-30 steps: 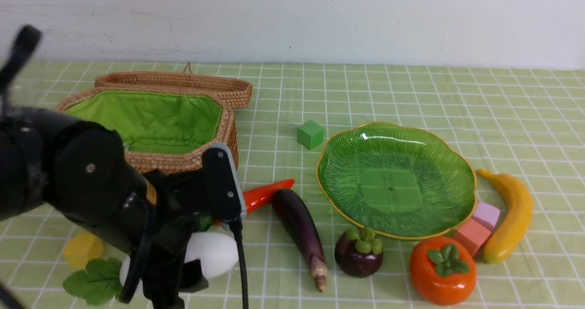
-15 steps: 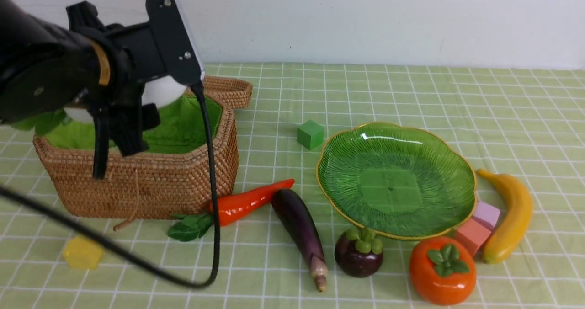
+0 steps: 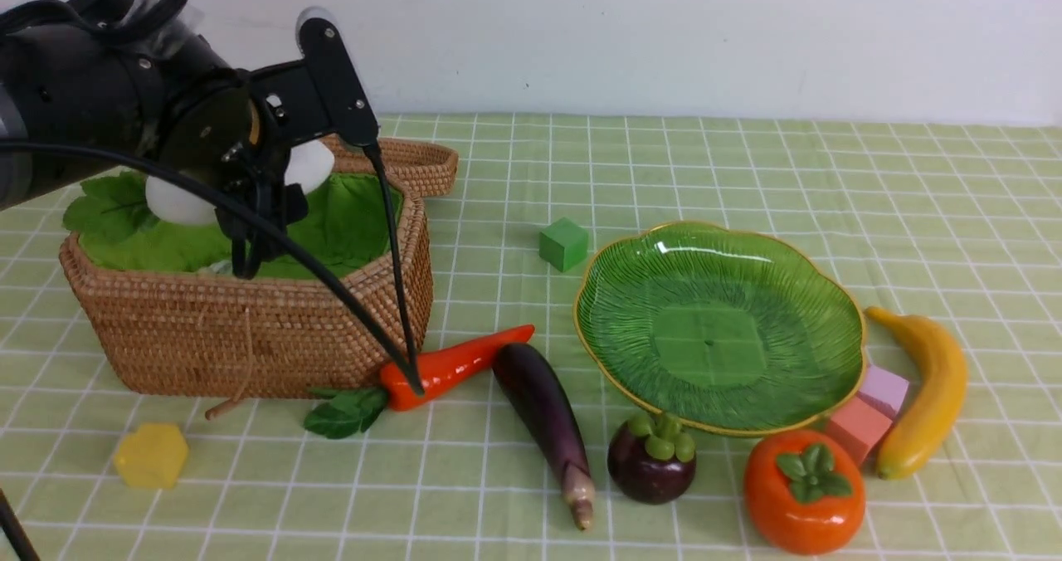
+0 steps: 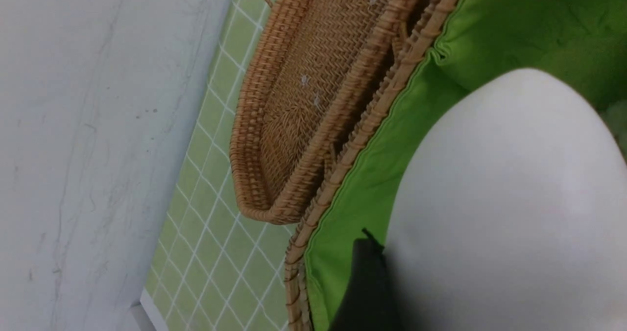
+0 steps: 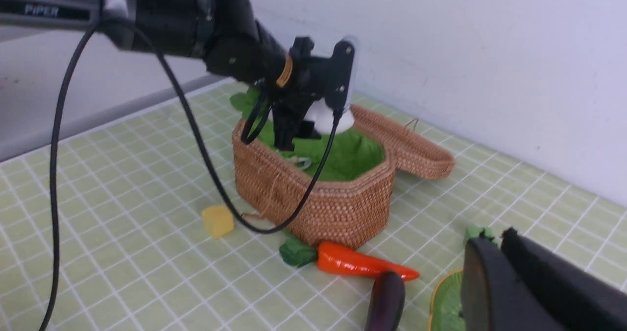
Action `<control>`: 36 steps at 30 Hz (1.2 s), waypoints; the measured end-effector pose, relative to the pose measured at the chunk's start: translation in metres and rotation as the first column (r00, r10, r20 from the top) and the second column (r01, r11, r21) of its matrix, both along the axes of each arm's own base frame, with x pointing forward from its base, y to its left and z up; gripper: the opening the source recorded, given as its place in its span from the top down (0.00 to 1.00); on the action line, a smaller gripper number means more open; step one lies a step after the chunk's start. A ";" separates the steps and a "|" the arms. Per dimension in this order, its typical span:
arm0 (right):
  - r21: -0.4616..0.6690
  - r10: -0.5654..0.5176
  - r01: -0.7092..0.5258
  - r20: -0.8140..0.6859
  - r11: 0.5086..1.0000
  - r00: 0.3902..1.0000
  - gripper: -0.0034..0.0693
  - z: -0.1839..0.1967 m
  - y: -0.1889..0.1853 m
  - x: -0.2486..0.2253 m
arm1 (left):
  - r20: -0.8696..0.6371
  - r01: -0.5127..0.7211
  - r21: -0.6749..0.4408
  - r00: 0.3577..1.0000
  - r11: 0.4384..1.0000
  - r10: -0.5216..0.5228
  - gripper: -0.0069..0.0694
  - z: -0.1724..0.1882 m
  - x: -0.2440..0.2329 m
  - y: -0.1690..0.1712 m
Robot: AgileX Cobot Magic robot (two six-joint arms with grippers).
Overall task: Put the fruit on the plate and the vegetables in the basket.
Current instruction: Take a daikon with your left arm and place it on the basket on the left, then use the left arm to grab an eggplant and put it into the left basket
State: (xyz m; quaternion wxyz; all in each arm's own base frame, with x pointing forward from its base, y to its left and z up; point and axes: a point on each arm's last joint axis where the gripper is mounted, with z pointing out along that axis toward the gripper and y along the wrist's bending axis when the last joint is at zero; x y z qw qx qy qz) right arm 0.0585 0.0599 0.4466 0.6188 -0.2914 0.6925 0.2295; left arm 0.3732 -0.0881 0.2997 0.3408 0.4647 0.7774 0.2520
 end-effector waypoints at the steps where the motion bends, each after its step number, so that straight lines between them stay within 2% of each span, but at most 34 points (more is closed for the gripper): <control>1: 0.008 -0.007 0.007 0.008 1.000 1.000 0.88 0.001 0.000 0.000 | 0.006 0.004 -0.001 1.000 1.000 -0.004 0.22 0.000 0.000 0.000; 8: 0.012 -0.008 0.008 0.011 1.000 1.000 0.88 0.001 0.000 0.001 | 0.021 -0.017 -0.043 1.000 0.999 0.018 0.22 0.001 0.001 -0.001; 11: 0.012 -0.008 0.008 0.010 1.000 1.000 0.88 0.001 0.000 0.001 | 0.022 -0.038 -0.068 0.999 0.997 0.039 0.17 0.002 0.001 -0.001; 13: 0.013 -0.008 0.008 0.010 1.000 1.000 0.87 0.001 0.000 0.001 | 0.029 -0.051 -0.086 0.998 0.995 0.054 0.10 0.004 0.000 -0.001; 15: 0.013 -0.008 0.008 0.010 1.000 1.000 0.87 0.001 0.000 0.001 | 0.036 -0.058 -0.098 0.997 0.993 0.062 0.08 0.007 -0.002 0.000; 21: 0.010 -0.005 0.005 0.007 1.000 1.000 0.87 0.001 0.000 0.000 | 0.047 -0.104 -0.182 0.992 0.978 0.115 0.11 0.025 -0.014 0.003; 23: 0.006 -0.002 0.002 0.003 1.000 1.000 0.87 0.001 0.000 0.000 | 0.000 -0.171 -0.299 0.984 0.939 0.179 0.20 0.033 -0.025 0.001; 26: -0.003 0.008 -0.008 -0.008 1.000 1.000 0.87 -0.001 0.000 -0.001 | -0.097 -0.224 -0.422 0.975 0.878 0.202 0.44 0.040 -0.044 -0.016; 27: -0.007 0.012 -0.012 -0.013 1.000 1.000 0.87 -0.001 0.001 -0.001 | -0.135 -0.231 -0.455 0.973 0.860 0.190 0.52 0.041 -0.051 -0.025; 28: -0.008 0.015 -0.015 -0.015 1.000 1.000 0.87 -0.001 0.001 -0.001 | -0.154 -0.233 -0.466 0.971 0.854 0.181 0.56 0.041 -0.055 -0.029; 29: -0.016 0.024 -0.024 -0.026 1.000 0.999 0.87 -0.003 0.001 -0.002 | -0.238 -0.237 -0.492 0.962 0.838 0.133 0.74 0.039 -0.070 -0.050; 31: -0.023 0.034 -0.035 -0.040 0.999 0.999 0.86 -0.004 0.002 -0.003 | -0.351 -0.244 -0.493 0.934 0.835 0.066 0.90 0.032 -0.089 -0.077; 36: -0.023 0.056 -0.058 -0.094 0.998 0.994 0.86 -0.008 0.003 -0.006 | -0.530 -0.287 -0.455 0.848 0.843 0.003 0.93 0.009 -0.116 -0.122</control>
